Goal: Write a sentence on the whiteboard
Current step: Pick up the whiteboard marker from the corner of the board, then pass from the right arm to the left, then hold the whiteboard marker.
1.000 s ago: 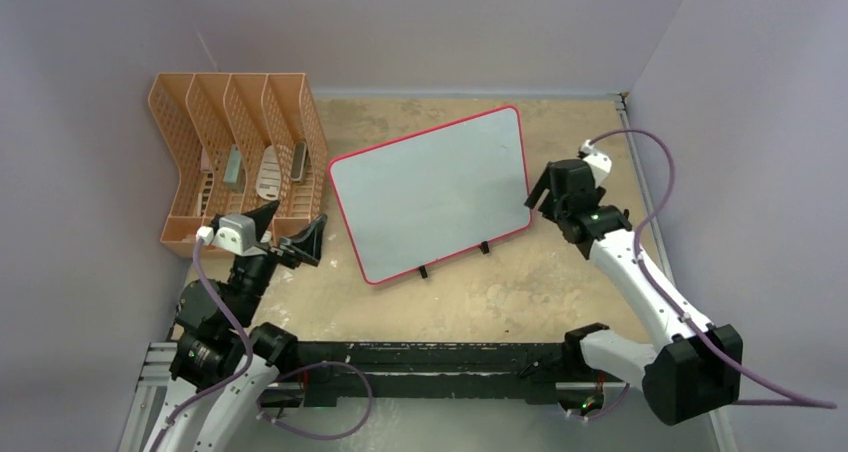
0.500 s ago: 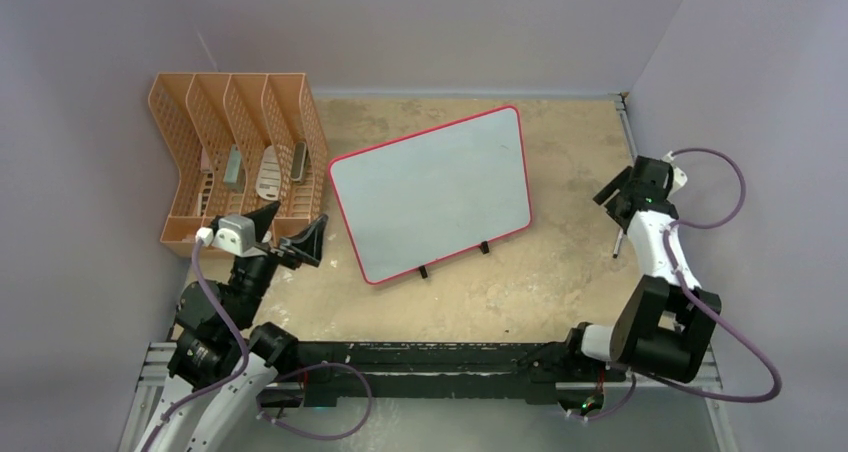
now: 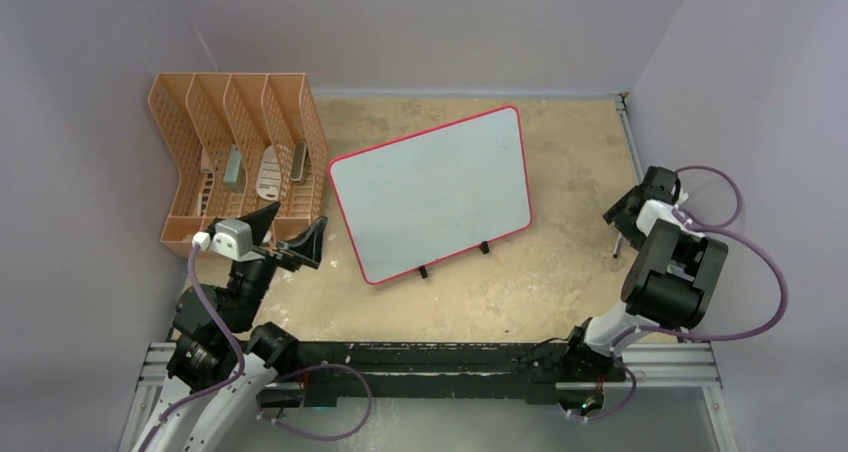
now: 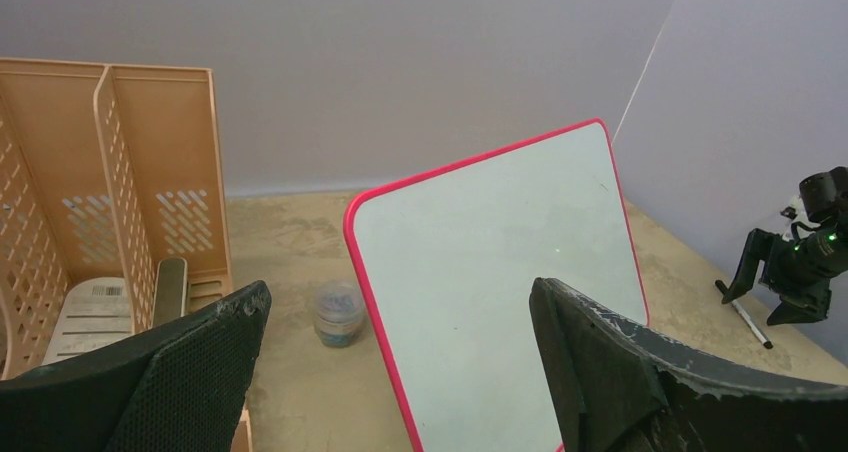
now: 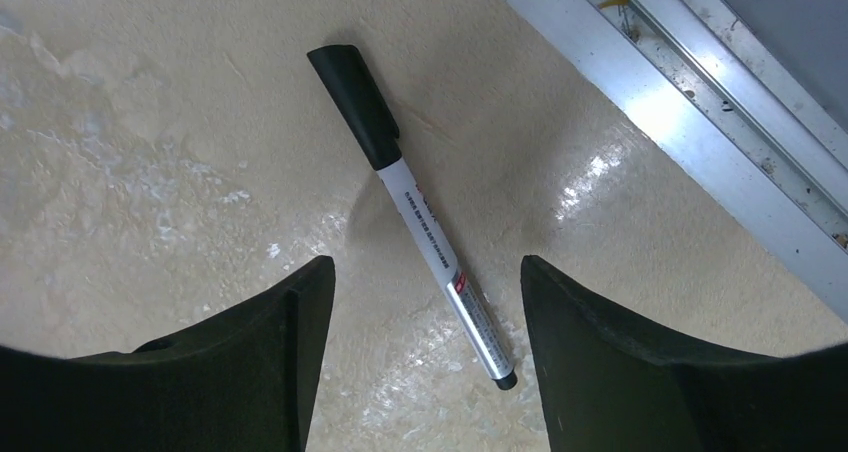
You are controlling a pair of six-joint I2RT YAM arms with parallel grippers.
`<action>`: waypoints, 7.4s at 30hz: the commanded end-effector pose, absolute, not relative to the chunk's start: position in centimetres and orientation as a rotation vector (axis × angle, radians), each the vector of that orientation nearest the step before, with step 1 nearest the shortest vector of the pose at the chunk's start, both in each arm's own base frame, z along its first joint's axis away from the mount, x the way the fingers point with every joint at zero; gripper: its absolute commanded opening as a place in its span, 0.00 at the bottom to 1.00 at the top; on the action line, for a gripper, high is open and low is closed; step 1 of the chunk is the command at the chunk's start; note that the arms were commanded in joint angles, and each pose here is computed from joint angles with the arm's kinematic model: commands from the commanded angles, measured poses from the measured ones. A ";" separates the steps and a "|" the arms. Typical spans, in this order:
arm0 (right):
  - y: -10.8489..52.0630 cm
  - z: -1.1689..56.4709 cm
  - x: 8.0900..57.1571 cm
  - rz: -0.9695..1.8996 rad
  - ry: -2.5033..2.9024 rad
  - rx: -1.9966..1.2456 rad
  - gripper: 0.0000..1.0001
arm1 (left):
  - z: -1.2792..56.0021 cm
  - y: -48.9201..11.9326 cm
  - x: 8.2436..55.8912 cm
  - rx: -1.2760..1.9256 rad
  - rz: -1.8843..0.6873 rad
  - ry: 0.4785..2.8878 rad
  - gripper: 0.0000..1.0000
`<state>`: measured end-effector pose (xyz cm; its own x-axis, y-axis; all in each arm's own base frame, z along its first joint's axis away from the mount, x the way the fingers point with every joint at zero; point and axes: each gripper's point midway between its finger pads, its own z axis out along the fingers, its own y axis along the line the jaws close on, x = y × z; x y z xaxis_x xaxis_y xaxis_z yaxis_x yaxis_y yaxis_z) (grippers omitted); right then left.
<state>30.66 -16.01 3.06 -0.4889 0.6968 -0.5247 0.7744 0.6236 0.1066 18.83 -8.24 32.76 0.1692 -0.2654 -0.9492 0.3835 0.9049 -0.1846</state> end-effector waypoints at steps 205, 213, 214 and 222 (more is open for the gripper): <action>31.1 36.8 20.7 1.543 1.375 -0.354 0.47 | 36.8 -22.1 24.0 -0.472 -1.806 1.345 0.00; 31.5 37.0 21.0 1.536 1.390 -0.363 0.37 | 36.9 -22.2 24.0 -0.460 -1.795 1.353 0.00; 31.6 36.9 21.0 1.534 1.396 -0.364 0.37 | 36.9 -22.2 24.0 -0.460 -1.794 1.352 0.00; 31.7 36.7 21.2 1.518 1.408 -0.364 0.24 | 37.1 -22.3 24.0 -0.441 -1.786 1.353 0.00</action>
